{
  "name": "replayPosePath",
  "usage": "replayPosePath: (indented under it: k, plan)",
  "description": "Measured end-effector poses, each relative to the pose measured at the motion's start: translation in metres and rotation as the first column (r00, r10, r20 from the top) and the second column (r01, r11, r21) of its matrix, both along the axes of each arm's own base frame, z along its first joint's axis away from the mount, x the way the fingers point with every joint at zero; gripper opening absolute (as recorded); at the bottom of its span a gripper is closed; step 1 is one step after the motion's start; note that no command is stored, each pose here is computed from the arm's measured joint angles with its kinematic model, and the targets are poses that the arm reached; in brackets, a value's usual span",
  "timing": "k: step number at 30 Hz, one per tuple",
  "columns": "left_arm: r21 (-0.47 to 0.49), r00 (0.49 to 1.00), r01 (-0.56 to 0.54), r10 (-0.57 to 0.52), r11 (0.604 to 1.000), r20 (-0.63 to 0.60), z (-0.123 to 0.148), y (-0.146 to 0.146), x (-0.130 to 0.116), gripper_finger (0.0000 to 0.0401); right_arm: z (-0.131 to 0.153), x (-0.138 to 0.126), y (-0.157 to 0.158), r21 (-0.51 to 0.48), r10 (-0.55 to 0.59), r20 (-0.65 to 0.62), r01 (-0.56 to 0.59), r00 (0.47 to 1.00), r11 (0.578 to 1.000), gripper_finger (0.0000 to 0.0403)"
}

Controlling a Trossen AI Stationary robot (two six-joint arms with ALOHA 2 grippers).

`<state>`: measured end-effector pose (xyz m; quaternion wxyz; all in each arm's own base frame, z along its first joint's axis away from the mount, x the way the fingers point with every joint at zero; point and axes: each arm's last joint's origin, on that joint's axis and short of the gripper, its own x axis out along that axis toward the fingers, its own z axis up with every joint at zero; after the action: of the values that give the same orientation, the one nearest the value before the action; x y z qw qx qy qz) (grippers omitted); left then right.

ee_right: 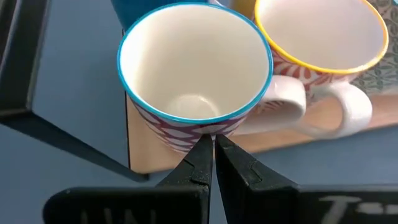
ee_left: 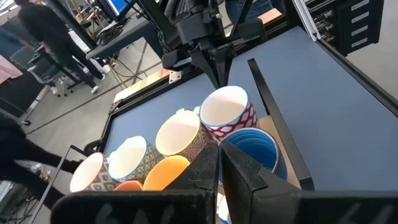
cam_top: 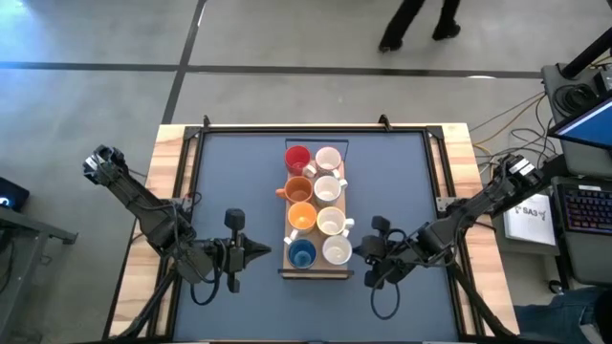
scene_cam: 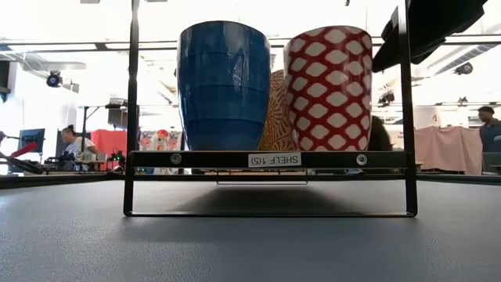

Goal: Place coffee mugs
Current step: Put the red patterned mug on the shelf

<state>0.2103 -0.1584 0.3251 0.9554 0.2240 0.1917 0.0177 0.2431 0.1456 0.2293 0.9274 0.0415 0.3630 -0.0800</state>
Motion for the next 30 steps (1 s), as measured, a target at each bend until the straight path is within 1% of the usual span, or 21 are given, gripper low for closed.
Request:
replayPosePath:
  k: [6, 17, 22, 30]
  plan:
    - [0.002, 1.0, 0.0, 0.0, 1.0, -0.002, -0.001, 0.0, 0.001, 0.0, 0.003, 0.004, 0.001, 0.001, 0.017, 0.041, -0.017, 0.999, 1.0, 0.0008]
    - [0.019, 1.0, -0.001, 0.001, 1.0, -0.022, -0.007, -0.004, 0.005, 0.0, 0.004, 0.006, 0.0, -0.035, 0.055, 0.055, -0.053, 0.997, 0.998, 0.0008]
    - [0.02, 1.0, -0.015, 0.015, 1.0, -0.021, -0.007, -0.001, 0.007, 0.0, 0.007, 0.009, 0.0, -0.075, 0.085, 0.079, -0.079, 0.993, 0.994, 0.0008]
    - [0.032, 0.998, -0.052, 0.052, 0.998, -0.024, -0.007, 0.009, 0.014, 0.0, 0.01, 0.002, -0.005, -0.17, 0.136, 0.028, -0.13, 0.99, 0.977, 0.0009]
